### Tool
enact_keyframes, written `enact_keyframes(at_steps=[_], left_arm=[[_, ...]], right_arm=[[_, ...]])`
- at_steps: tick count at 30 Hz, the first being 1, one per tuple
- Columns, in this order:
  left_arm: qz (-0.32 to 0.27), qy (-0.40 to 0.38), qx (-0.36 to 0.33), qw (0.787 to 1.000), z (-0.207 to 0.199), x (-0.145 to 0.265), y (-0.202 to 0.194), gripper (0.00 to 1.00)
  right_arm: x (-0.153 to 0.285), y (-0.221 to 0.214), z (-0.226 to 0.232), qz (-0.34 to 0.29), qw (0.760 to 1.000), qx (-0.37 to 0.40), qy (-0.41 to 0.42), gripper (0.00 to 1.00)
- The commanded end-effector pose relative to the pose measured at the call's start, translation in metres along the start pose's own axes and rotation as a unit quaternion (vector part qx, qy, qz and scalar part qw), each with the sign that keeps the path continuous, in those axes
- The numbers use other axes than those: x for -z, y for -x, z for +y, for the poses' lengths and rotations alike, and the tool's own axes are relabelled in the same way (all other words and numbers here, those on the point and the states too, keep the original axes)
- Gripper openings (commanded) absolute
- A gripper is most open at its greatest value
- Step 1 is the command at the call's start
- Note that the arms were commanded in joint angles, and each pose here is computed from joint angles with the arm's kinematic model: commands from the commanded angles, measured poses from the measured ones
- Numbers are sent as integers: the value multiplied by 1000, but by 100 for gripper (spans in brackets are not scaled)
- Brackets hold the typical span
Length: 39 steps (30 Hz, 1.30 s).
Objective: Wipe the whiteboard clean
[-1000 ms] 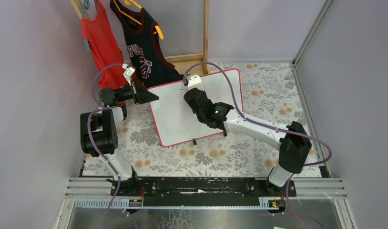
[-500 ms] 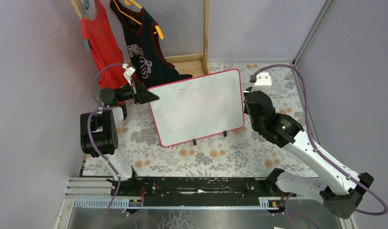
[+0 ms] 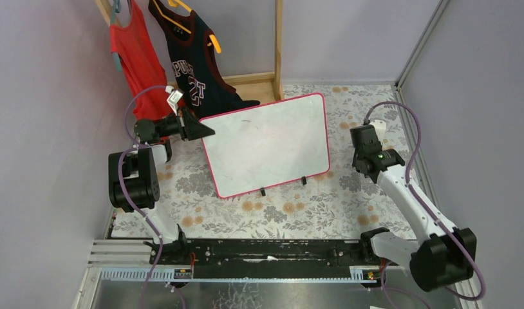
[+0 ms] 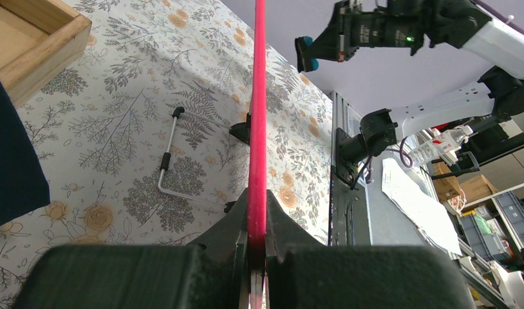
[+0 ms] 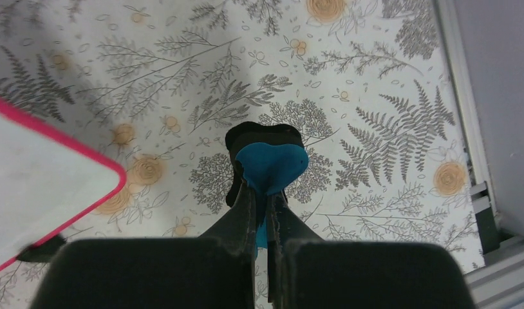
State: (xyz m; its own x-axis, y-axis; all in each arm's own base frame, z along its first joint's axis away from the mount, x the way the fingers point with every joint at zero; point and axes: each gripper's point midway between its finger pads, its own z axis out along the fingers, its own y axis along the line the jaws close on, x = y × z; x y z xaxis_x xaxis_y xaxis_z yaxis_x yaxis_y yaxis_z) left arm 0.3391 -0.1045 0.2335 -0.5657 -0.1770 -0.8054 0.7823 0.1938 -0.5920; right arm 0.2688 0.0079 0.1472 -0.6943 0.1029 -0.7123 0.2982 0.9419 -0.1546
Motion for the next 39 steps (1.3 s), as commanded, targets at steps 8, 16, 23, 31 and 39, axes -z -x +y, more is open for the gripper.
enact_keyframes(at_steps=[8, 16, 23, 31, 39], left_arm=[[38, -16, -20, 999, -9, 0, -11, 0], [37, -15, -14, 999, -4, 0, -11, 0], [38, -16, -10, 999, -2, 0, -12, 0], [39, -16, -6, 999, -2, 0, -11, 0], [39, -15, 0, 999, -1, -1, -3, 3]], right_arm=[[-83, -3, 3, 104, 991, -62, 49, 0], [-109, -2, 2, 131, 985, -93, 69, 10], [-127, -15, 10, 162, 980, -90, 76, 22], [-130, -18, 11, 164, 979, -91, 78, 48], [-123, -12, 13, 152, 980, -97, 88, 55]])
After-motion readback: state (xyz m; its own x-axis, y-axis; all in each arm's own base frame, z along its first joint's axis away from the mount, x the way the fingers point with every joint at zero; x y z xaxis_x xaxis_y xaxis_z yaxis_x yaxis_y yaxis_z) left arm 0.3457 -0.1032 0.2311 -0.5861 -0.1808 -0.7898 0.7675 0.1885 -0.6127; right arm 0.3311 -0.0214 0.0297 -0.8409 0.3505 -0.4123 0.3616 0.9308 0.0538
